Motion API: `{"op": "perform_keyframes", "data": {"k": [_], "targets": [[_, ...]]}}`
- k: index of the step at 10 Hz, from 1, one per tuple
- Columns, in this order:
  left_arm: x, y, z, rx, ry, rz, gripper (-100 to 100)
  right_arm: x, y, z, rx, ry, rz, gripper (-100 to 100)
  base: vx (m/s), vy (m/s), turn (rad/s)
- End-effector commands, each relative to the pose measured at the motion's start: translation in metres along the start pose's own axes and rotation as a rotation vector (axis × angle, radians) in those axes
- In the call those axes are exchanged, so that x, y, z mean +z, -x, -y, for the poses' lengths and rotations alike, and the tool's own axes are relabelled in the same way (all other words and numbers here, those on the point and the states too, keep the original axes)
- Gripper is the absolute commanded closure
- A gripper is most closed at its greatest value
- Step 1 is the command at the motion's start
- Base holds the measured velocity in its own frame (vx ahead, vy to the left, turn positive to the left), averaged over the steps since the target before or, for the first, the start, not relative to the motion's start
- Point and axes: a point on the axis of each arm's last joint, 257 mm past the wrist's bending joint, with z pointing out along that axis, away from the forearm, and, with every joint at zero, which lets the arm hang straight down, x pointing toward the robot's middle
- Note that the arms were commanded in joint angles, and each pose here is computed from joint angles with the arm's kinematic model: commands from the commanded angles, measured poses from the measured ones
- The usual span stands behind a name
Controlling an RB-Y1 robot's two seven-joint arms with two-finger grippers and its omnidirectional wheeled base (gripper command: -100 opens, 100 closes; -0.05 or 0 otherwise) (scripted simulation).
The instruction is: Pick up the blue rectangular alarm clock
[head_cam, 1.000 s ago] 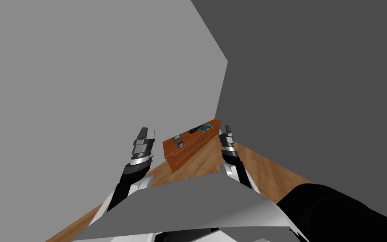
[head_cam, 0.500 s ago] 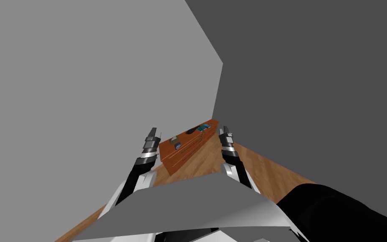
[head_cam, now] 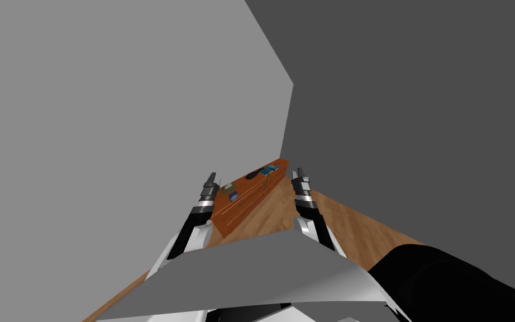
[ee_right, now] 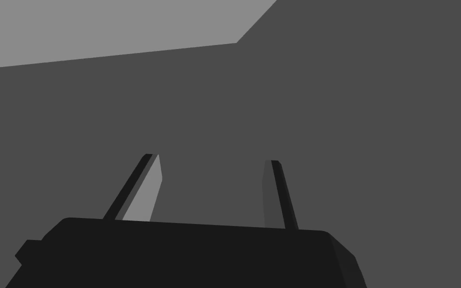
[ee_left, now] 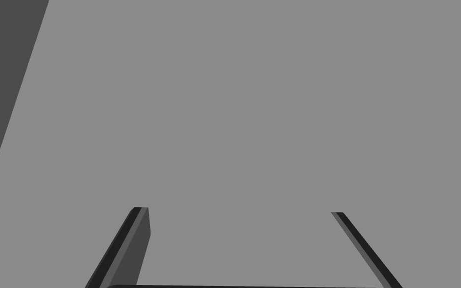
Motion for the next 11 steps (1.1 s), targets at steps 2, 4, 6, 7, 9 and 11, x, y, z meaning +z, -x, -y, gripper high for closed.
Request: {"op": "perform_keyframes", "data": {"k": [2,4,6,7,9,11], "targets": [[0.007,-0.004,-0.027,-0.036,0.064,-0.013,-100,0.000,0.000,0.000,0.000,0.000,0.000,0,0.036,-0.016,-0.054],[0.010,-0.009,-0.051,-0.066,0.123,-0.025,-100,0.000,0.000,0.000,0.000,0.000,0.000,0,0.038,-0.016,-0.054],[0.012,-0.014,-0.075,-0.096,0.187,-0.036,-100,0.000,0.000,0.000,0.000,0.000,0.000,0,0.043,-0.018,-0.050],[0.014,-0.019,-0.097,-0.126,0.244,-0.045,-100,0.000,0.000,0.000,0.000,0.000,0.000,0,0.046,-0.017,-0.064],[0.015,-0.023,-0.119,-0.156,0.301,-0.053,-100,0.000,0.000,0.000,0.000,0.000,0.000,0,0.041,-0.010,-0.043],[0.013,-0.027,-0.146,-0.184,0.374,-0.060,-100,0.000,0.000,0.000,0.000,0.000,0.000,0,0.040,-0.010,-0.047]]}}
